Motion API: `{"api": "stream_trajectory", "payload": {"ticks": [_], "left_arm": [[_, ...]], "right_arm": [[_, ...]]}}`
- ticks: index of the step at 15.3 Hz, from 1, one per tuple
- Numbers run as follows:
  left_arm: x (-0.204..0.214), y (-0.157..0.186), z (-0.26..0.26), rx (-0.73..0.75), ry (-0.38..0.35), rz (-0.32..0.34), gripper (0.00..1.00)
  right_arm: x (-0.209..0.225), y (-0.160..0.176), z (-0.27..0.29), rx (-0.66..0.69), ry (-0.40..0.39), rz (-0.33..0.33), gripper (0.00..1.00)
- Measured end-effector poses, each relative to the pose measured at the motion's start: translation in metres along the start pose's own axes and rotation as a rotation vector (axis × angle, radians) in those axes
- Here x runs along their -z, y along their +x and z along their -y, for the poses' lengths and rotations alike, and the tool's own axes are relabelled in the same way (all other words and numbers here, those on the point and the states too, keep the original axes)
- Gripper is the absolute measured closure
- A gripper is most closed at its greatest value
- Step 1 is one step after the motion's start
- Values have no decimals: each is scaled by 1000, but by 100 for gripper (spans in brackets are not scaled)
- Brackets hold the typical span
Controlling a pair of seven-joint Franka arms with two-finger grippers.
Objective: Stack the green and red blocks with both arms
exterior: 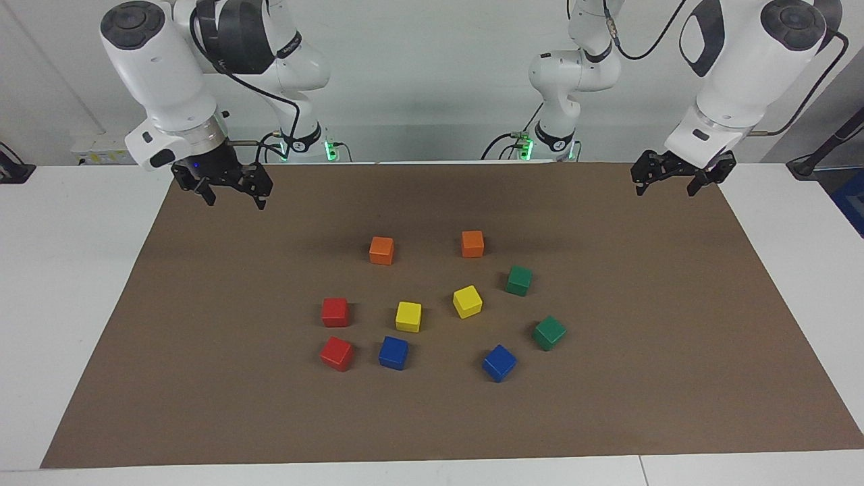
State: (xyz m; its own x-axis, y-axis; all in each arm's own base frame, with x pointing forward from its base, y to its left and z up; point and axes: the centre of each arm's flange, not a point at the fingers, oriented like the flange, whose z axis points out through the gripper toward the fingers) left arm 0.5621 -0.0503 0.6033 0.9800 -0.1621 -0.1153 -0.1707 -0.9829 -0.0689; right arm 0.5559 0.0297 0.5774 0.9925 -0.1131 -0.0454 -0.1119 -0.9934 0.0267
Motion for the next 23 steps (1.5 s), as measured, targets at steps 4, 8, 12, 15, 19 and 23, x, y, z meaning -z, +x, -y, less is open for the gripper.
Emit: {"api": "stream_trajectory", "payload": {"ticks": [4, 8, 12, 15, 19, 23], "left_arm": [[2, 2, -1, -2, 1, -16, 0], [5, 5, -3, -5, 4, -51, 0], [8, 3, -6, -11, 4, -56, 0], [1, 3, -13, 39, -38, -87, 0], [-30, 20, -54, 152, -76, -123, 0], [-117, 52, -154, 281, -92, -109, 0]], "right_arm": [[0, 0, 0, 0, 0, 0, 0], [2, 3, -3, -6, 4, -20, 0], [3, 6, -15, -29, 8, -33, 0], [1, 9, -10, -31, 13, -57, 0], [-33, 18, 40, -105, 30, -79, 0], [-106, 45, 112, -160, 61, -109, 0]]}}
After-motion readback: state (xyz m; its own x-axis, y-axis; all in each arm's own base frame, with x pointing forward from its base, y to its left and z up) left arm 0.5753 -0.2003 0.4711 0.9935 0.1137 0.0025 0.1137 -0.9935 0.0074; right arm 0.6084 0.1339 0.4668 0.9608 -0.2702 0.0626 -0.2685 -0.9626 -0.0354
